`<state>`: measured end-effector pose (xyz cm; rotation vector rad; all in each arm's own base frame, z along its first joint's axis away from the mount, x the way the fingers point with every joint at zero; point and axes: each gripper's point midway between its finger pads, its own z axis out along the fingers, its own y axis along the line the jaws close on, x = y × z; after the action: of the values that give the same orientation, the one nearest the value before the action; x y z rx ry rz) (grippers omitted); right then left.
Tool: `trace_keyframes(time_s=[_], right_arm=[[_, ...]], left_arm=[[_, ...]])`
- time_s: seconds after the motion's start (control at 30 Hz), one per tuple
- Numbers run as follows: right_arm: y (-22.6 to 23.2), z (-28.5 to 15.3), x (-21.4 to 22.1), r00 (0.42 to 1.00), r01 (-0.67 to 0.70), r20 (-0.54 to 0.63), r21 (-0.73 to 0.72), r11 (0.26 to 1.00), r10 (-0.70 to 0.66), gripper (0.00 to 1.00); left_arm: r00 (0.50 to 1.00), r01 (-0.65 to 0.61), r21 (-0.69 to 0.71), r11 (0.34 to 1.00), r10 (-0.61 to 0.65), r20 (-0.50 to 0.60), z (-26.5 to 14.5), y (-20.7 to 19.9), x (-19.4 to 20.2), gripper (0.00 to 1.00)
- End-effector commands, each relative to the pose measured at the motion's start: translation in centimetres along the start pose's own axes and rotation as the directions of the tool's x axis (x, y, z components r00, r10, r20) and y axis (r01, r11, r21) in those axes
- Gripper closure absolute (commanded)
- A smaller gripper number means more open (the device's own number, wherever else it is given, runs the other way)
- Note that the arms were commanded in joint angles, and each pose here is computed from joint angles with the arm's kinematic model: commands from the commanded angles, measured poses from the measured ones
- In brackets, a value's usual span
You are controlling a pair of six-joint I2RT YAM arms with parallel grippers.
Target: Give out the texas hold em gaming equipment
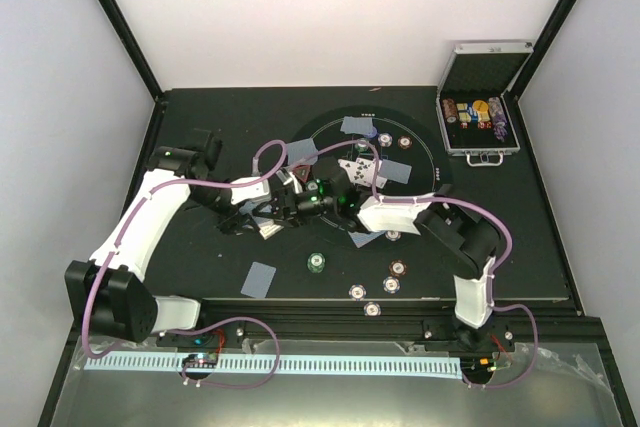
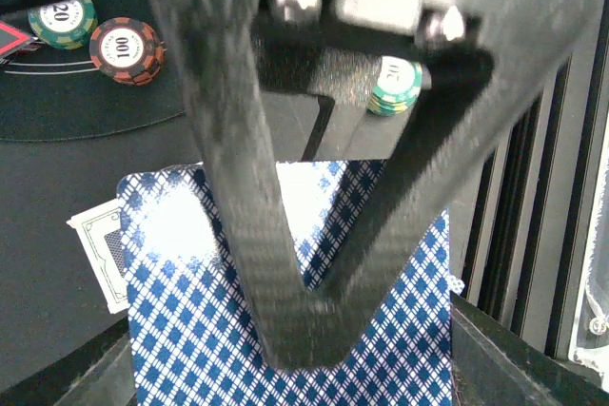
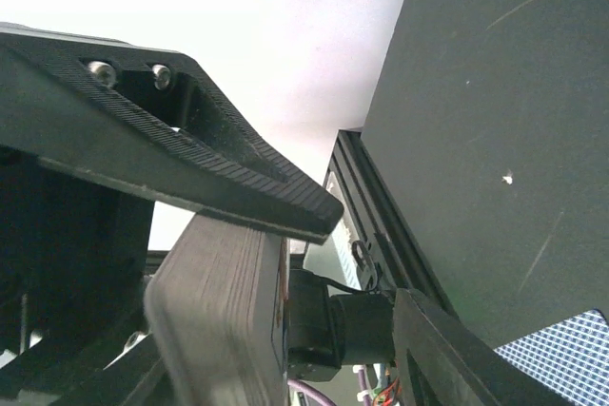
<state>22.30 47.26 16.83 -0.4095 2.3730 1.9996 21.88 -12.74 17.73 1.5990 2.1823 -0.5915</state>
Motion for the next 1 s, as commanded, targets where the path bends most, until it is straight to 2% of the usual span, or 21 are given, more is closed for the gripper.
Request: trace_keyframes(time_s=[0.0, 0.17, 0.33, 0.4, 0.5, 0.57, 0.83, 0.97], right_arm=[[-3.6, -2.7, -0.2, 0.998, -0.055, 0.038, 0.083, 0.995, 0.052, 0.51], [-2.9, -3.3, 0.0, 0.999, -0.030, 0.038, 0.108, 0.994, 0.026, 0.53], [-2.5, -3.5, -0.1, 0.999, -0.031, 0.047, 0.104, 0.994, 0.026, 0.65], [-1.7, -3.2, -0.2, 0.999, -0.028, 0.046, 0.082, 0.996, 0.024, 0.62], [0.2, -1.7, 0.0, 1.000, 0.015, 0.012, 0.064, 0.998, -0.016, 0.47], [1.0, -0.4, 0.5, 0.999, 0.032, -0.021, 0.056, 0.998, -0.030, 0.44], [-1.2, 1.7, 0.8, 0.998, -0.011, -0.067, 0.085, 0.996, 0.016, 0.43], [-3.3, 1.4, 0.8, 0.996, -0.032, -0.074, 0.136, 0.990, 0.042, 0.47]], left_arm=[[0.999, -0.010, 0.007, 1.000, 0.010, 0.037, -0.7, -0.3, -0.9, 0.98], [0.999, -0.011, 0.002, 1.000, 0.011, 0.042, -0.8, -0.1, -1.1, 0.98], [0.999, -0.008, 0.004, 1.000, 0.008, 0.035, -0.6, -0.2, -0.8, 0.98], [0.999, -0.009, 0.003, 1.000, 0.009, 0.035, -0.6, -0.2, -0.8, 0.99], [0.999, -0.010, 0.007, 1.000, 0.010, 0.038, -0.5, -0.2, -0.8, 0.99], [0.999, -0.008, 0.011, 1.000, 0.008, 0.036, -0.3, -0.2, -0.7, 0.98], [1.000, -0.015, -0.001, 1.000, 0.015, 0.022, 0.0, -0.3, -0.2, 0.99], [0.999, -0.022, -0.005, 1.000, 0.022, 0.027, -0.2, -0.3, -0.5, 0.98]])
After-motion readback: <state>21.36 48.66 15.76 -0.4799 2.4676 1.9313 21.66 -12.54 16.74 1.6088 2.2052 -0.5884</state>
